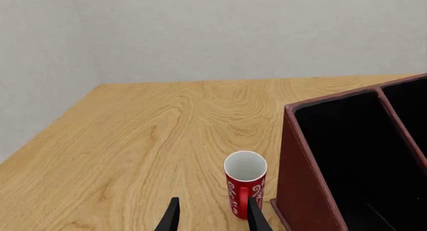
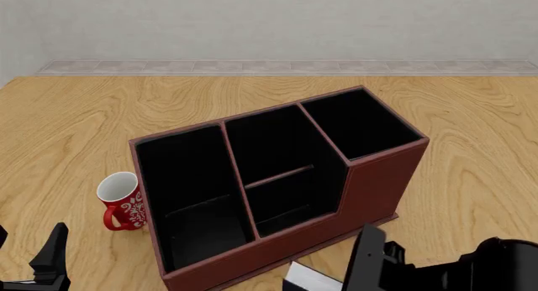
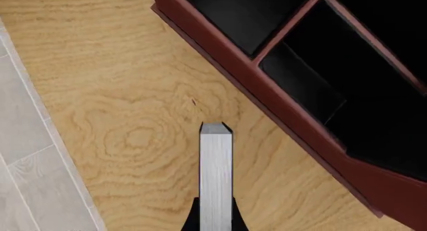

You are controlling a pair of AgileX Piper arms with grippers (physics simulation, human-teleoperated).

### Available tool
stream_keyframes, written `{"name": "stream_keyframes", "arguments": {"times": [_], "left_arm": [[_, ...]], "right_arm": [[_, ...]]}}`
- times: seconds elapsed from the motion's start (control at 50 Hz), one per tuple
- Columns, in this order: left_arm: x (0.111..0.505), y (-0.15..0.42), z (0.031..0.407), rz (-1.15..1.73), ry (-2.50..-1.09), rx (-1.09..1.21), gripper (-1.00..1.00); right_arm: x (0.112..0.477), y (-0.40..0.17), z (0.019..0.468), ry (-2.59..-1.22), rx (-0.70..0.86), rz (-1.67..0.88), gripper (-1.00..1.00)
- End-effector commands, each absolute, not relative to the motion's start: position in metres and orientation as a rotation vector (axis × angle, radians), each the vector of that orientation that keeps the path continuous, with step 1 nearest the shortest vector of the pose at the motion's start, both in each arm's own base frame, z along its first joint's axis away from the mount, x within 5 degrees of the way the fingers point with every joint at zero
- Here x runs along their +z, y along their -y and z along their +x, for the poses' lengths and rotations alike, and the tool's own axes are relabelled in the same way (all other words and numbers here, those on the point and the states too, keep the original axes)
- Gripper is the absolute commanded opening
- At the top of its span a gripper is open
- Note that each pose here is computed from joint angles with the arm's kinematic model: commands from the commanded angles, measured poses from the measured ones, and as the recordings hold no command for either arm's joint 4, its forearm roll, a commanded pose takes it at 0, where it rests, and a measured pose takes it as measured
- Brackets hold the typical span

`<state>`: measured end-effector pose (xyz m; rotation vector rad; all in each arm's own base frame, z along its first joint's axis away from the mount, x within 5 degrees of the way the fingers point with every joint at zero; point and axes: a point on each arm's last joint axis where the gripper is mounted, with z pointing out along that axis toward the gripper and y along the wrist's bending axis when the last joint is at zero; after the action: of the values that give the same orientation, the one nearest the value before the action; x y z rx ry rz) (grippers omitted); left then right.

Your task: Pick up the book and place it in the right compartment of the caddy.

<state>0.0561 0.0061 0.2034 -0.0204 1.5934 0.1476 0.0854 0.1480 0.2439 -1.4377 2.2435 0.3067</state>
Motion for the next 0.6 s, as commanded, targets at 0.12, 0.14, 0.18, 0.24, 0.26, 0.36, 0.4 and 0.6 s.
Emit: {"name": "stream_keyframes", "arguments": {"times": [0.12,0.14,0.18,0.24,0.26,0.36,0.4,0.6], "left_arm": [[0.204,-0.006,0.056,-0.021,-1.585,0.142,1.0],[0.204,-0.006,0.056,-0.023,-1.584,0.141,1.0],[0.204,-0.006,0.056,-0.02,-1.584,0.143,1.0],[0.204,-0.006,0.056,-0.017,-1.584,0.143,1.0],[0.204,-0.006,0.056,-0.019,-1.583,0.143,1.0],[0.205,-0.006,0.056,-0.02,-1.58,0.14,1.0],[0.205,-0.006,0.056,-0.019,-1.582,0.144,1.0],[0.205,-0.006,0.056,-0.016,-1.576,0.142,1.0]], "right_arm": [[0.278,-0.152,0.07,-2.241,0.397,-1.435,-1.0],[0.281,-0.151,0.07,-2.239,0.398,-1.433,-1.0],[0.288,-0.151,0.068,-2.229,0.406,-1.437,-1.0],[0.298,-0.147,0.07,-2.218,0.397,-1.427,-1.0],[0.302,-0.147,0.07,-2.216,0.402,-1.426,-1.0],[0.323,-0.14,0.068,-2.195,0.404,-1.426,-1.0],[0.334,-0.144,0.064,-2.185,0.435,-1.423,-1.0],[0.384,-0.135,0.063,-2.133,0.436,-1.43,-1.0]]}}
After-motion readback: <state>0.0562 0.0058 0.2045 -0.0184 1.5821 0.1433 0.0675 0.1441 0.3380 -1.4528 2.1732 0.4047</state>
